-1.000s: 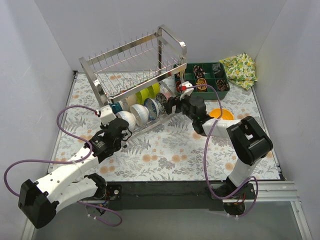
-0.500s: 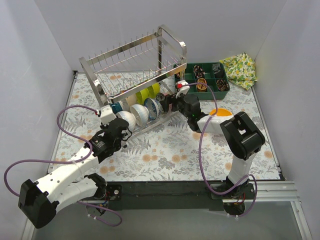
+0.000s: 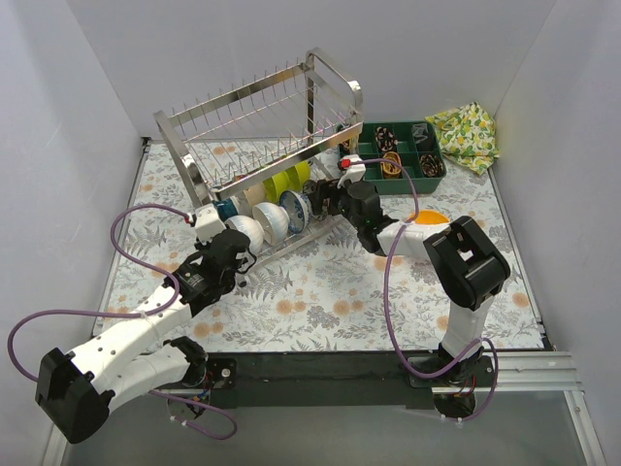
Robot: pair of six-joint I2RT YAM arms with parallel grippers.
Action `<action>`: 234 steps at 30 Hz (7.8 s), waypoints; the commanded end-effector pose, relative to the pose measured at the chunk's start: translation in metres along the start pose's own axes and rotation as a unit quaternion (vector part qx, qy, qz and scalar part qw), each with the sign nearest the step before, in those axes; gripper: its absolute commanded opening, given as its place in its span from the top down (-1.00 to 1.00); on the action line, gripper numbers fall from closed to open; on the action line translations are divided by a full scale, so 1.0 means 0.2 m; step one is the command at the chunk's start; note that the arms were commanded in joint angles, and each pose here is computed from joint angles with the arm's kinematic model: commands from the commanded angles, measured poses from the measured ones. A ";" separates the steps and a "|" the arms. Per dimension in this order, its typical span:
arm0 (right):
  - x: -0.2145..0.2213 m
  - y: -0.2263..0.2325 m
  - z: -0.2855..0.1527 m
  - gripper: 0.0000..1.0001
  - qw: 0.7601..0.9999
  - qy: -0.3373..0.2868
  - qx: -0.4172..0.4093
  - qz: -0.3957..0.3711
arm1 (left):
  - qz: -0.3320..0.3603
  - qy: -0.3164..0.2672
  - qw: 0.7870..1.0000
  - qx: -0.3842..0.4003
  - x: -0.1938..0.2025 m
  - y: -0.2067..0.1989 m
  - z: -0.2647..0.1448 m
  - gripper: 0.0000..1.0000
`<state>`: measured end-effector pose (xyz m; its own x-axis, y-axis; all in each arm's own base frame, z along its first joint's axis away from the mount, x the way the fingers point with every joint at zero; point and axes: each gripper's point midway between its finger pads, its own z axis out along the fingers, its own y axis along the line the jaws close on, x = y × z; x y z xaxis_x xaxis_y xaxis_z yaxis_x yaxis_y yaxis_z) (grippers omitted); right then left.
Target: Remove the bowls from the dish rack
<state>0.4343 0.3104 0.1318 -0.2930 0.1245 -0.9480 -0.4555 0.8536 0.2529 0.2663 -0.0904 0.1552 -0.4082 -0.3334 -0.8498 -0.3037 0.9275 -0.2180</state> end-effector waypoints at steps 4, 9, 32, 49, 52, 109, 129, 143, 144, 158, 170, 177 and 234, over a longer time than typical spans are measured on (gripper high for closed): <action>-0.01 -0.20 0.01 -0.84 0.993 0.005 0.105 0.054 | -0.010 0.005 1.000 0.003 0.00 -0.01 0.00 1.00; -0.01 -0.21 0.01 -0.85 0.991 0.014 0.120 0.055 | -0.010 0.005 1.000 0.004 -0.01 -0.02 0.00 1.00; -0.10 0.10 -0.04 -0.57 0.998 0.028 -0.054 0.018 | -0.007 -0.002 1.000 -0.001 -0.02 0.01 -0.01 1.00; -0.06 0.19 -0.11 -0.25 0.994 0.043 -0.102 0.000 | -0.003 -0.023 0.999 -0.030 -0.05 0.10 -0.04 1.00; -0.09 0.20 -0.12 -0.11 0.993 0.037 -0.109 -0.010 | -0.002 -0.028 0.999 -0.035 -0.06 0.11 -0.04 1.00; -0.23 -0.07 -0.33 0.44 0.994 0.037 0.107 0.001 | -0.007 -0.013 1.000 0.004 -0.05 0.04 -0.05 0.95; -0.22 -0.15 -0.37 0.23 0.975 0.037 0.193 0.106 | -0.018 -0.013 0.999 0.025 -0.06 0.01 -0.07 0.96; -0.25 -0.17 -0.34 0.10 0.971 0.032 0.212 0.107 | -0.022 -0.016 0.999 0.032 -0.08 0.01 -0.08 0.95; -0.22 -0.17 -0.33 0.10 0.970 0.038 0.213 0.107 | -0.023 -0.016 0.999 0.032 -0.08 0.01 -0.09 0.96; -0.10 -0.27 -0.32 0.18 0.956 0.042 0.262 0.123 | -0.023 -0.015 0.999 0.037 -0.08 0.00 -0.09 0.96; -0.05 -0.24 -0.28 0.22 0.961 0.065 0.245 0.115 | -0.022 -0.015 0.999 0.037 -0.08 0.00 -0.09 0.96; 0.04 -0.23 -0.24 0.29 0.959 0.086 0.238 0.126 | -0.023 -0.016 0.999 0.039 -0.08 0.00 -0.09 0.96; 0.38 -0.78 -1.36 0.97 0.927 0.210 0.267 0.160 | -0.020 -0.018 0.999 0.042 -0.09 0.00 -0.10 0.95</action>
<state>0.2432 0.0595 0.0575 -0.7356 0.2933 -0.6106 0.1578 0.9508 0.2665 0.2549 -0.0890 0.1565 -0.4306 -0.3164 -0.8453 -0.2498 0.9417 -0.2252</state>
